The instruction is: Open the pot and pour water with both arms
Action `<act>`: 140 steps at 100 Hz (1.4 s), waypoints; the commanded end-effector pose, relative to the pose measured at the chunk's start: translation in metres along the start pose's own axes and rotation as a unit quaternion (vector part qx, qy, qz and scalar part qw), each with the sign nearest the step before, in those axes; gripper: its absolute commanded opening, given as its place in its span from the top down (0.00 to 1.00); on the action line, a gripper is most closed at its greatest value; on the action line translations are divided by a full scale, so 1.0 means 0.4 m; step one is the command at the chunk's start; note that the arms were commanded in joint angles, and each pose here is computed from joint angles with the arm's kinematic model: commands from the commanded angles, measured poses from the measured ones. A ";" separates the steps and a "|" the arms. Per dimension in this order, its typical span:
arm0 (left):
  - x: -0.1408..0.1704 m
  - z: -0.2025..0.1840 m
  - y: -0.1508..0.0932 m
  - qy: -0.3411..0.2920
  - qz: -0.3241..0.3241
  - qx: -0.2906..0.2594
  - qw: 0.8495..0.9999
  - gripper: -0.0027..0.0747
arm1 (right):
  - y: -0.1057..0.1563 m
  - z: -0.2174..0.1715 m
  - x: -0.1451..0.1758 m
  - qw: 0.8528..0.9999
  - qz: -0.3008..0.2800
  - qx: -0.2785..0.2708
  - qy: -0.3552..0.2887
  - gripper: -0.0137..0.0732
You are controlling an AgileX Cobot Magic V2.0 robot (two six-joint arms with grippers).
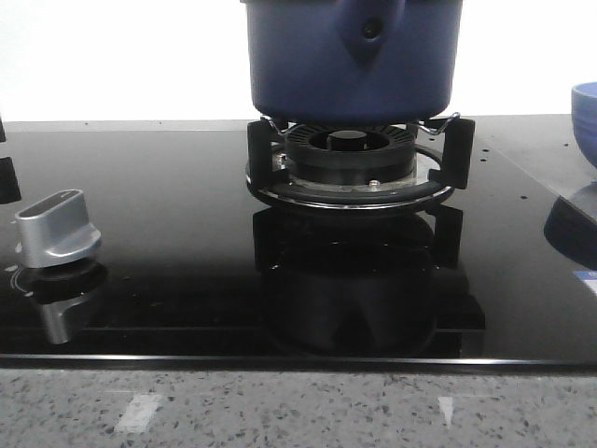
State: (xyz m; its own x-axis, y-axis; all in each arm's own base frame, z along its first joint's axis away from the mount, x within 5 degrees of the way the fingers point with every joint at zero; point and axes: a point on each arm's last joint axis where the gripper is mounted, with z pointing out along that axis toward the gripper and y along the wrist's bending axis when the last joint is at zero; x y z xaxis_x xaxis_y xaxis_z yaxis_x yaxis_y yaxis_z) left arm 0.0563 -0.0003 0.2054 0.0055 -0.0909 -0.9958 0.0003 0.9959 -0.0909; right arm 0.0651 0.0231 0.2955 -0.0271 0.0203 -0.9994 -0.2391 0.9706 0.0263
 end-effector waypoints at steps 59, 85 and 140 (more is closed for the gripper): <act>0.006 -0.003 0.002 -0.034 -0.007 0.002 0.999 0.99 | -0.012 -0.001 -0.027 0.999 -0.012 0.028 -0.025 0.91; 0.006 -0.003 0.002 -0.034 -0.007 0.002 0.999 0.99 | -0.068 0.014 0.013 0.990 0.041 0.135 -0.007 0.91; 0.007 -0.003 0.002 -0.033 -0.007 0.002 0.999 0.99 | -0.065 -0.032 0.247 0.989 0.010 0.147 -0.023 0.91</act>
State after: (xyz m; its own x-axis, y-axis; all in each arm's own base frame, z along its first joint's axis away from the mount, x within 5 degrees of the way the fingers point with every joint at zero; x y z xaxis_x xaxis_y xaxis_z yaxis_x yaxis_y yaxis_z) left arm 0.0563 -0.0004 0.2050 0.0018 -0.0946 -0.9955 0.0004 0.9955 -0.0946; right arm 0.0570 -0.0038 0.1984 -0.0398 0.0719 -0.9966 0.0648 0.9955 0.0692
